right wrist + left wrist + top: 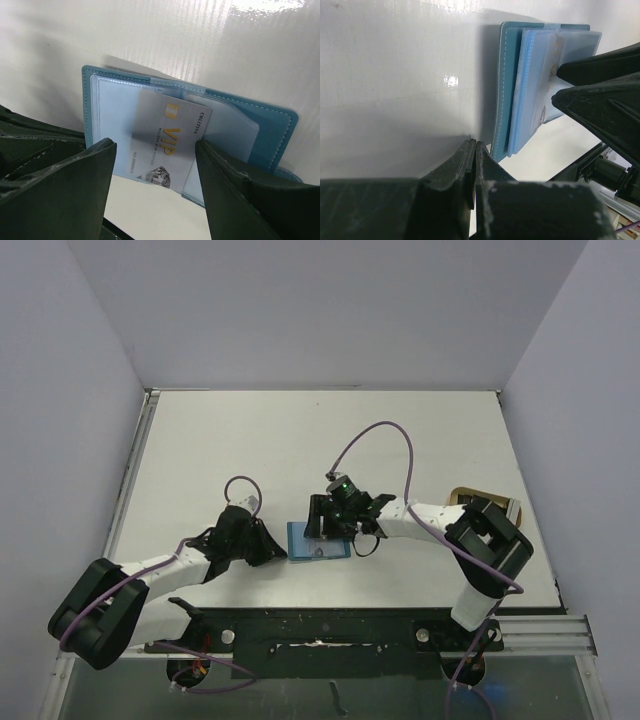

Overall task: Put the credit cards into the card holder
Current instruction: Insert the credit card into the card holder.

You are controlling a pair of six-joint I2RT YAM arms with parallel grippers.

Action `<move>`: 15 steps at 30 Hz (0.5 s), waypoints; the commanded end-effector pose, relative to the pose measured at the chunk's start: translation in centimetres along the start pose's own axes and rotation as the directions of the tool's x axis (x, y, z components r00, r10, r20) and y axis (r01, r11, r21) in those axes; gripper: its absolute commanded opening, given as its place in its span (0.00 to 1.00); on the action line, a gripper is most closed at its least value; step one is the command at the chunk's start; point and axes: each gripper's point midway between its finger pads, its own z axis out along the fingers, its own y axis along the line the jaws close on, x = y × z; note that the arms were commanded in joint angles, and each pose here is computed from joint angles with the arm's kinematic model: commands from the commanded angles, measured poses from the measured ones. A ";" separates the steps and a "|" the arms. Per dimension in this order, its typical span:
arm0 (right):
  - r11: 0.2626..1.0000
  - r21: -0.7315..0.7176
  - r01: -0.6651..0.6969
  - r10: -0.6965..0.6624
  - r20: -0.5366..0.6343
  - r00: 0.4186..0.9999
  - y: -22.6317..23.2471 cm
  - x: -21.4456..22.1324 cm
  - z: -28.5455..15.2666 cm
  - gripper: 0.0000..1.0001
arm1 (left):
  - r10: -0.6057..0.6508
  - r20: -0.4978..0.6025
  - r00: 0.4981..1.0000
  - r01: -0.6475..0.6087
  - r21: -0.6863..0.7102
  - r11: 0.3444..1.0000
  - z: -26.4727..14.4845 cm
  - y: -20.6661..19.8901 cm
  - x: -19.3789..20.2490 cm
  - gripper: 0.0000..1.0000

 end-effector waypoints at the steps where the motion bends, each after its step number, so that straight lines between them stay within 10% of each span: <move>1: 0.997 -0.071 0.001 0.000 0.017 1.000 1.8 -0.7 0.4 0.66 | 0.019 0.035 0.999 -0.021 0.057 0.998 0.2 -1.8 -1.1 0.00; 15: 0.986 -0.166 0.006 -0.004 0.012 1.000 3.4 -0.6 0.8 0.67 | 0.019 0.030 0.999 -0.021 0.055 0.998 0.4 -1.8 -1.1 0.00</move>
